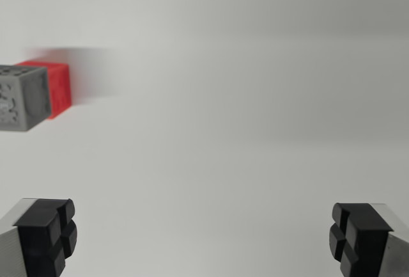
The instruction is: Destack cube
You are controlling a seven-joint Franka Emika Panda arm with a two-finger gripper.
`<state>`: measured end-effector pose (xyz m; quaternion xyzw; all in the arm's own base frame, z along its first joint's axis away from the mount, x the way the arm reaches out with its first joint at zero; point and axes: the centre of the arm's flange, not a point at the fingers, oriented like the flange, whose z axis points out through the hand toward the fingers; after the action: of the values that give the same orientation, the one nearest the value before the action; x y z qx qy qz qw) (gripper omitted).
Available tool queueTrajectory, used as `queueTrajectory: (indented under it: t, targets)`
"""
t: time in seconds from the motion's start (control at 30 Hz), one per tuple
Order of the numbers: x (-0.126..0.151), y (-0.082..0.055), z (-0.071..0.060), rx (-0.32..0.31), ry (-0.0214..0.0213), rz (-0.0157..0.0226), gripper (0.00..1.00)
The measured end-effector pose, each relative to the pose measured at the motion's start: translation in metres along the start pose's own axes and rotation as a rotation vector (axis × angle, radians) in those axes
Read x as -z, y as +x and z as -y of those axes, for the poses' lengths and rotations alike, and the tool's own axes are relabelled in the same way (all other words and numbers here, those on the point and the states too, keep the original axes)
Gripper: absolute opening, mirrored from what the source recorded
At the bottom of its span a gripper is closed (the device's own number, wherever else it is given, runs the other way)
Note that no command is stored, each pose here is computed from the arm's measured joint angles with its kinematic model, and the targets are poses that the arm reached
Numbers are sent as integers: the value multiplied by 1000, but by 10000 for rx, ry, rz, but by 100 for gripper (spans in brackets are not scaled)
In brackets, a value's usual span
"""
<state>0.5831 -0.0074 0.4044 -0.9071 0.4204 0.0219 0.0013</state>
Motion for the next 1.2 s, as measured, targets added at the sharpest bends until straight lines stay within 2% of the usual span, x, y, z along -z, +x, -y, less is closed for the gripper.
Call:
queueTrajectory:
  t: [0.63,0.8,1.2]
  targets:
    - [-21,-19,15,-2,17,-23,100]
    - [-28,-26,20,-8,34,-43,100]
    - [-50,-47,36,-22,45,-82,100]
